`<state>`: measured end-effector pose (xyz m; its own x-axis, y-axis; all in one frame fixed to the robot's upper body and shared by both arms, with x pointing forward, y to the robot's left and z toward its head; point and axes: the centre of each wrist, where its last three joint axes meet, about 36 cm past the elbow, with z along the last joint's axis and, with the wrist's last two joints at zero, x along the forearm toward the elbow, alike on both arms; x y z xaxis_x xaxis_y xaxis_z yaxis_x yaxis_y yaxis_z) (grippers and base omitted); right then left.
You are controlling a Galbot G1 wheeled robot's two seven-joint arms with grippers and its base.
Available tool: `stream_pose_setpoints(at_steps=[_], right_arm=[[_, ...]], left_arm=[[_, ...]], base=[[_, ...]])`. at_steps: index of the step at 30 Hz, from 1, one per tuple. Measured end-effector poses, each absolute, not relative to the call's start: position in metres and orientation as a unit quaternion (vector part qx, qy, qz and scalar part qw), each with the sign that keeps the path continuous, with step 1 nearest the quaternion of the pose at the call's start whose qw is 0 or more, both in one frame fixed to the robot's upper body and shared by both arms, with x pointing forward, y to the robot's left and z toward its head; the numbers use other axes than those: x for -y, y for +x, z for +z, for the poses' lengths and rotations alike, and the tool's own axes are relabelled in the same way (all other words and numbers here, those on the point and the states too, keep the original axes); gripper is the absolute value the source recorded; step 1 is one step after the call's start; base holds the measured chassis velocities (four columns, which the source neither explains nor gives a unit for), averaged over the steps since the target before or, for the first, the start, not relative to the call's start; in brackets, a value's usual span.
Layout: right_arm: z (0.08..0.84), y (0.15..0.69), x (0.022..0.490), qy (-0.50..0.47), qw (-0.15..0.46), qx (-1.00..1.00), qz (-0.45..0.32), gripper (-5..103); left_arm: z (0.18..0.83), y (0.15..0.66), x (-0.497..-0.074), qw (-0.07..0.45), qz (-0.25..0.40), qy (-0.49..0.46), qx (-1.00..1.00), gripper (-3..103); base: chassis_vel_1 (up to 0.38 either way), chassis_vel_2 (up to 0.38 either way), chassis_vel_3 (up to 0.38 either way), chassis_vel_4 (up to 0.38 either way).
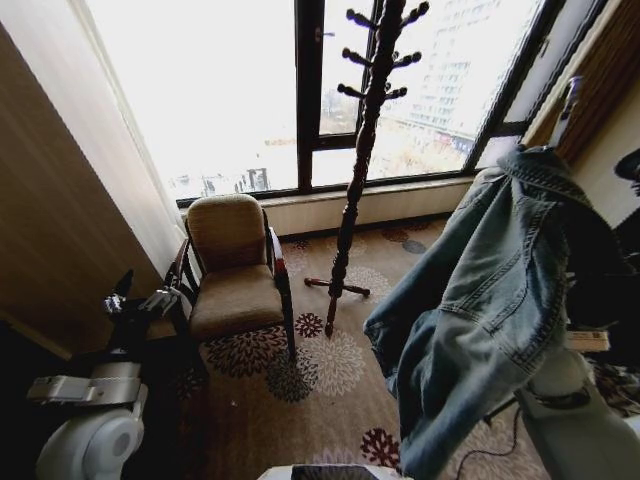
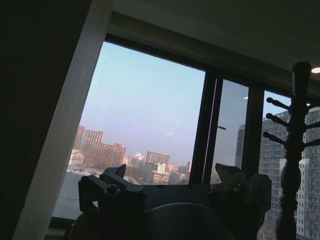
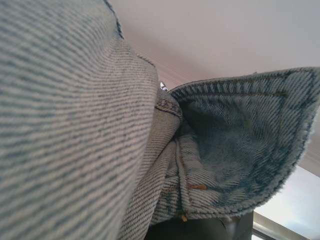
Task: Pick up the clothes from the bed and hang them on the clothes hanger.
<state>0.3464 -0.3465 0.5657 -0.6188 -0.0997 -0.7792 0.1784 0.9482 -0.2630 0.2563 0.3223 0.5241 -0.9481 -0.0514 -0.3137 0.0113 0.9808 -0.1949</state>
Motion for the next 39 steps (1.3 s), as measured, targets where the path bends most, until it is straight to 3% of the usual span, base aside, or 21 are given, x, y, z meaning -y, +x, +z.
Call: stream_pose_setpoints(at_steps=[22,33,39], right_arm=[[0.5603,0.3471,0.3446,0.024,0.432,-0.887,-0.162,17],[0.5598,0.3481,0.3438,0.024,0.433,-0.887,-0.161,17],[0.5585,0.349,0.3436,0.024,0.431,-0.887,-0.16,17]], left_arm=[[0.5167,0.2601,-0.3286,0.167,-0.09,-0.002,-0.982,103],[0.5172,0.2609,-0.331,0.168,-0.085,0.002,-0.982,97],[0.5171,0.2618,-0.3297,0.166,-0.086,-0.004,-0.982,100]], base=[[0.0,0.0,0.0,0.0],[-0.004,-0.004,-0.003,-0.006],[-0.046,-0.046,-0.048,-0.057]])
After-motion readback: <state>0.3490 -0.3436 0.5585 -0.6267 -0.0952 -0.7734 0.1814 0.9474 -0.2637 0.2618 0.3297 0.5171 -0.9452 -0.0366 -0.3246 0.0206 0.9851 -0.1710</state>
